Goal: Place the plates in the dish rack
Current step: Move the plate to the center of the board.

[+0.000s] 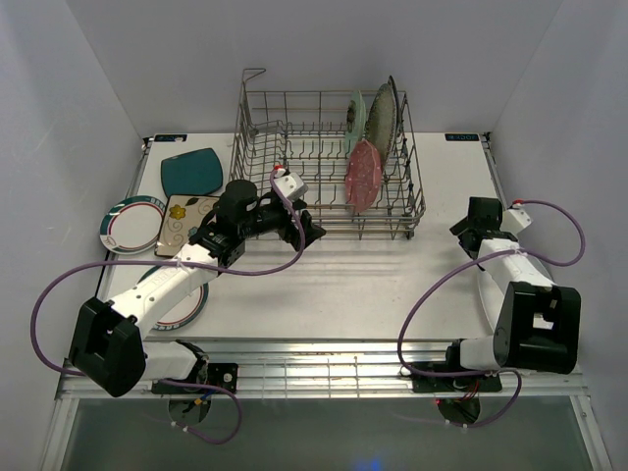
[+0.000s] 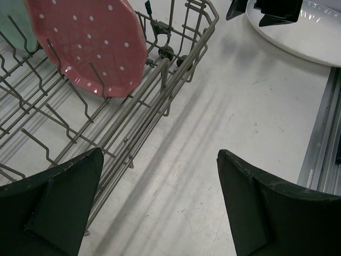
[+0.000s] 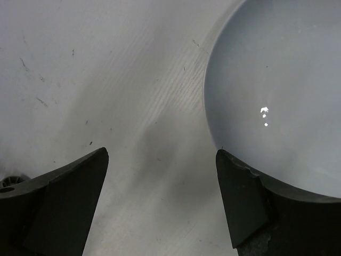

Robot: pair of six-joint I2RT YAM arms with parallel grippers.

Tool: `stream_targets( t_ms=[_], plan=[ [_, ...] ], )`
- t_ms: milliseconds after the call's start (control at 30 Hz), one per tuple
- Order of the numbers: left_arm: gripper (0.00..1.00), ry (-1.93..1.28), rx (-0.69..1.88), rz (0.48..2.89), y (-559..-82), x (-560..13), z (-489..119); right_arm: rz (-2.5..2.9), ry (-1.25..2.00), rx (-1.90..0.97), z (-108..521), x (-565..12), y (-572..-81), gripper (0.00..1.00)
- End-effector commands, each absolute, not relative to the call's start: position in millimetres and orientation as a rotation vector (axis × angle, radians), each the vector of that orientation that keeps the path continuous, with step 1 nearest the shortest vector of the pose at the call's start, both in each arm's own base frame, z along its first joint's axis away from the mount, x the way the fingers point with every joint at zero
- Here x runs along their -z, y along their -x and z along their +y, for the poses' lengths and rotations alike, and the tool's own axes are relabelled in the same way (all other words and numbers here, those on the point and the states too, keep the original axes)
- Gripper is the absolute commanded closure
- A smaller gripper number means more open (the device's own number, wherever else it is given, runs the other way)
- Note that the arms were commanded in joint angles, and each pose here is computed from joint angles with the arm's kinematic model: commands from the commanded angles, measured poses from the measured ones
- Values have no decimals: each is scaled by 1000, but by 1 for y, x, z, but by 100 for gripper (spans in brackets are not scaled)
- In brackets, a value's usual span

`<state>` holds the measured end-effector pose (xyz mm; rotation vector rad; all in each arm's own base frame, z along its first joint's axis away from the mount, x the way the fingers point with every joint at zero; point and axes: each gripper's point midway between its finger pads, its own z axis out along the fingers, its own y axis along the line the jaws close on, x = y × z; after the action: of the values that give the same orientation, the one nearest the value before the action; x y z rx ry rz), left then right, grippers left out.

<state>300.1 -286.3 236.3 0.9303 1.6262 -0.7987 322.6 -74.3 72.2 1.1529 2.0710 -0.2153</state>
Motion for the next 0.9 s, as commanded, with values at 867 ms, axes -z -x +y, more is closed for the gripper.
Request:
stream_targets(
  t_ms=[867],
  plan=[
    [2, -959, 794, 1597, -300, -239, -289, 2034, -1153, 312, -94, -94, -322, 19]
  ],
)
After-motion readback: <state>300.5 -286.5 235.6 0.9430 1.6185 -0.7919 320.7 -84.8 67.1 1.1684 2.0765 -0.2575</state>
